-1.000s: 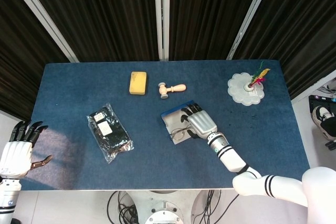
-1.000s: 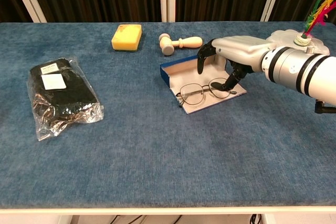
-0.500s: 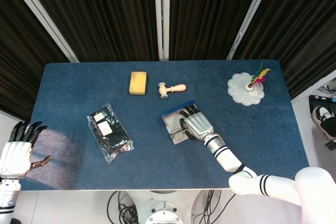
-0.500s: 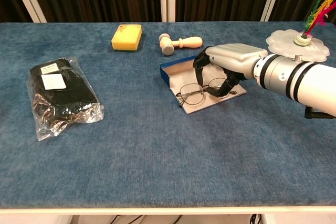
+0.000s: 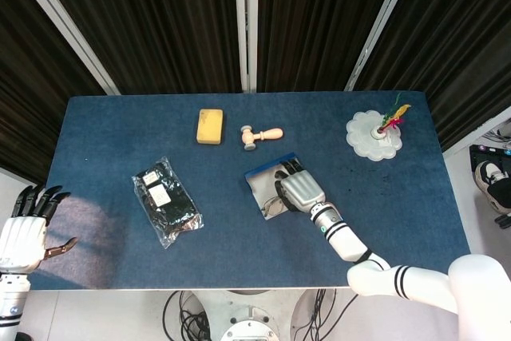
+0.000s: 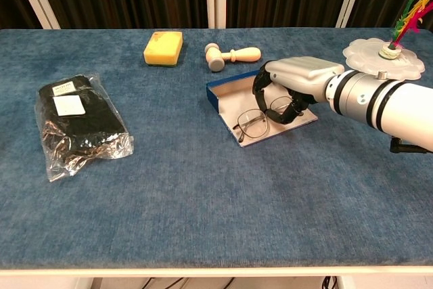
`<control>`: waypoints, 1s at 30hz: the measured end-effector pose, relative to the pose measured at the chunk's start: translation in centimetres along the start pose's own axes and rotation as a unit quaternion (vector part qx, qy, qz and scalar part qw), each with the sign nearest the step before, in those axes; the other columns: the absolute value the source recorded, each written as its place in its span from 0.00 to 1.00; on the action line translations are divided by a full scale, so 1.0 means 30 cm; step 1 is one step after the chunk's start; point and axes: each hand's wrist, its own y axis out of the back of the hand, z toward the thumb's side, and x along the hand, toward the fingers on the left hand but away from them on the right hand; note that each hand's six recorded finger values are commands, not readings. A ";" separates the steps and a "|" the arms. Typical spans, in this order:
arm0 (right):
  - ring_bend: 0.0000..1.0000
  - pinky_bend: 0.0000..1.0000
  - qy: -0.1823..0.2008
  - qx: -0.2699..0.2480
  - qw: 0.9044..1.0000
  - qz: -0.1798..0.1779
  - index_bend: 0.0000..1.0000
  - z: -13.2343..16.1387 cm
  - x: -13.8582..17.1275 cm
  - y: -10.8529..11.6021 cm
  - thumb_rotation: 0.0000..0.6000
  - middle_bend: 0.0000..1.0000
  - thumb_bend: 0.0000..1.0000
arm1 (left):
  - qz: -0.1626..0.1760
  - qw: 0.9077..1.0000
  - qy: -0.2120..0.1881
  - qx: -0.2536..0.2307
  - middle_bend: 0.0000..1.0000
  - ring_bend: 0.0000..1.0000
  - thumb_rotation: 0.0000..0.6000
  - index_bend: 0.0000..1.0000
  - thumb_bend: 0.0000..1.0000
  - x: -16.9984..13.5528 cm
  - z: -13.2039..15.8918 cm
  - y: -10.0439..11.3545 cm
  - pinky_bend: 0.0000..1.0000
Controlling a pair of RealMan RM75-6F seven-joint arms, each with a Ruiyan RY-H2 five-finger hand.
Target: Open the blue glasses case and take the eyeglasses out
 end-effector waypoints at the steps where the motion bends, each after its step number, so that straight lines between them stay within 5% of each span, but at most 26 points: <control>1: 0.00 0.00 0.002 0.001 1.000 -0.001 0.67 0.001 0.004 0.004 1.00 0.26 0.48 | 0.000 1.000 0.000 0.000 0.12 0.02 1.00 0.21 0.07 -0.001 0.000 0.001 0.00; 11: 0.00 0.00 0.062 0.019 0.998 0.003 0.69 0.073 0.139 0.055 1.00 0.27 0.48 | 0.004 1.000 0.000 0.001 0.12 0.02 1.00 0.21 0.07 -0.008 0.004 0.009 0.00; 21: 0.00 0.00 0.102 0.047 0.991 0.071 0.65 0.126 0.262 -0.031 1.00 0.25 0.45 | 0.006 1.000 -0.001 0.003 0.12 0.02 1.00 0.21 0.07 -0.015 0.010 0.015 0.00; 26: 0.00 0.00 0.107 0.065 0.989 0.080 0.13 0.131 0.275 -0.047 1.00 0.16 0.19 | 0.007 1.000 -0.001 0.003 0.12 0.02 1.00 0.21 0.07 -0.015 0.010 0.017 0.00; 30: 0.00 0.00 0.100 0.069 0.990 0.075 0.00 0.124 0.285 -0.035 1.00 0.13 0.14 | 0.008 1.000 -0.004 0.004 0.12 0.02 1.00 0.21 0.07 -0.012 0.013 0.019 0.00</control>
